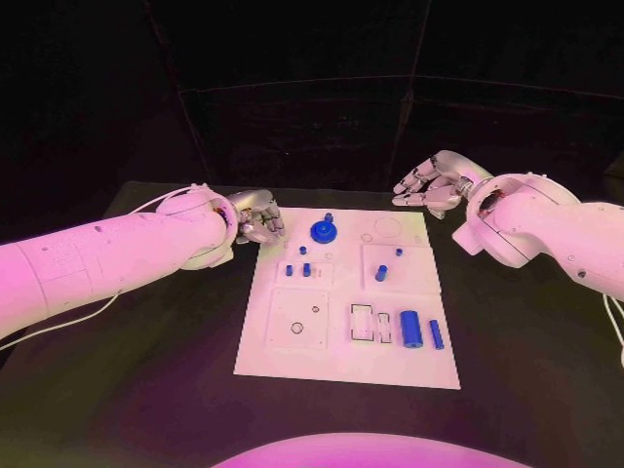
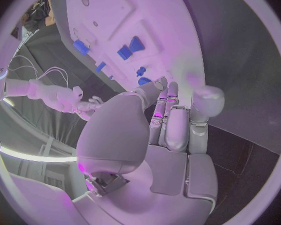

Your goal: Assemble the parts on the task board

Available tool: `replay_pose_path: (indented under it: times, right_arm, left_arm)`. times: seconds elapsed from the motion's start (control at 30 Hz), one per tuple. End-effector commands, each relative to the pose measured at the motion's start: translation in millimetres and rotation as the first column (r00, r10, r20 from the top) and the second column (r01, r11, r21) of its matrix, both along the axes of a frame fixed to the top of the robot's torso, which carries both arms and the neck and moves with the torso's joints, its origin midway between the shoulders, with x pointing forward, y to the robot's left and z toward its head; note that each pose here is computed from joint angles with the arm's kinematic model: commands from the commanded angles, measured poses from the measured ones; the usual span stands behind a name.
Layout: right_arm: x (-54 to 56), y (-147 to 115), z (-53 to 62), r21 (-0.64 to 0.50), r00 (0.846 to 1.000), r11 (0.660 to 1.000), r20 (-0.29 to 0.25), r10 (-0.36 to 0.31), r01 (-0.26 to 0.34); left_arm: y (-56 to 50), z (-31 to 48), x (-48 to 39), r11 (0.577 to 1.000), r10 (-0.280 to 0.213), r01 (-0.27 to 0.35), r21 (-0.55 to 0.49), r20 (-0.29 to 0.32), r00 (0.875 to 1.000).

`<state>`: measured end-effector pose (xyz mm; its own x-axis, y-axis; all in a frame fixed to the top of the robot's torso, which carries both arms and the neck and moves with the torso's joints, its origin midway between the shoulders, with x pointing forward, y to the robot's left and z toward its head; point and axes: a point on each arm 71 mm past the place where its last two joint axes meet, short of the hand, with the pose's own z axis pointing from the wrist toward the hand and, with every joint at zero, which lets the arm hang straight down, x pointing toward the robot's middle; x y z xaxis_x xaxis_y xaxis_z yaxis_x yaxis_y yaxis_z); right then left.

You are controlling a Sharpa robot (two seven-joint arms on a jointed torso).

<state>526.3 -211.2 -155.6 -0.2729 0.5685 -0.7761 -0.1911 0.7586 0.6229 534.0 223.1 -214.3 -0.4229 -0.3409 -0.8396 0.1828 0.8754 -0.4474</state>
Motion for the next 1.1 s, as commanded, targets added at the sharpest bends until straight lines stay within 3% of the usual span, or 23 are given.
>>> replay_pose_path:
  times: [0.03, 0.1, 0.13, 0.17, 0.27, 0.33, 0.43, 0.7, 1.1]
  right_arm:
    - [-5.7, 3.1, -3.1, -0.196, 0.989, 0.973, 0.047, 0.137, -0.126]
    - [-9.6, 0.2, -5.9, -0.257, 0.983, 0.956, 0.076, 0.167, -0.143]
    - [-10.3, -0.2, -6.2, -0.269, 0.982, 0.952, 0.082, 0.173, -0.145]
    - [-11.9, -1.1, -6.9, -0.296, 0.978, 0.943, 0.098, 0.186, -0.150]
    - [-16.9, -3.2, -11.3, -0.368, 0.969, 0.917, 0.124, 0.216, -0.157]
    - [-19.6, -4.2, -16.0, -0.404, 0.966, 0.901, 0.124, 0.227, -0.160]
    - [-22.2, -3.6, -23.3, -0.443, 0.964, 0.881, 0.116, 0.239, -0.165]
    - [-27.1, 5.8, -43.1, -0.475, 0.961, 0.858, 0.083, 0.262, -0.193]
    - [-27.9, 19.2, -64.0, -0.473, 0.959, 0.848, 0.023, 0.282, -0.238]
  left_arm:
    - [10.0, 13.0, 0.6, 0.921, 0.143, -0.138, -0.365, -0.014, 0.990]
    - [15.2, 17.6, -1.8, 0.823, 0.168, -0.174, -0.540, -0.061, 0.984]
    - [15.8, 18.5, -2.5, 0.800, 0.168, -0.178, -0.573, -0.071, 0.983]
    - [16.5, 20.7, -4.3, 0.739, 0.160, -0.183, -0.648, -0.095, 0.982]
    - [14.0, 27.1, -11.0, 0.579, 0.077, -0.149, -0.801, -0.127, 0.989]
    - [11.3, 30.9, -15.3, 0.507, 0.032, -0.121, -0.854, -0.121, 0.992]
    - [8.4, 33.8, -20.9, 0.441, -0.006, -0.096, -0.892, -0.110, 0.994]
    - [6.4, 34.7, -28.5, 0.370, -0.021, -0.089, -0.925, -0.105, 0.994]
    - [2.4, 29.4, -33.5, 0.339, -0.023, -0.100, -0.936, -0.115, 0.993]
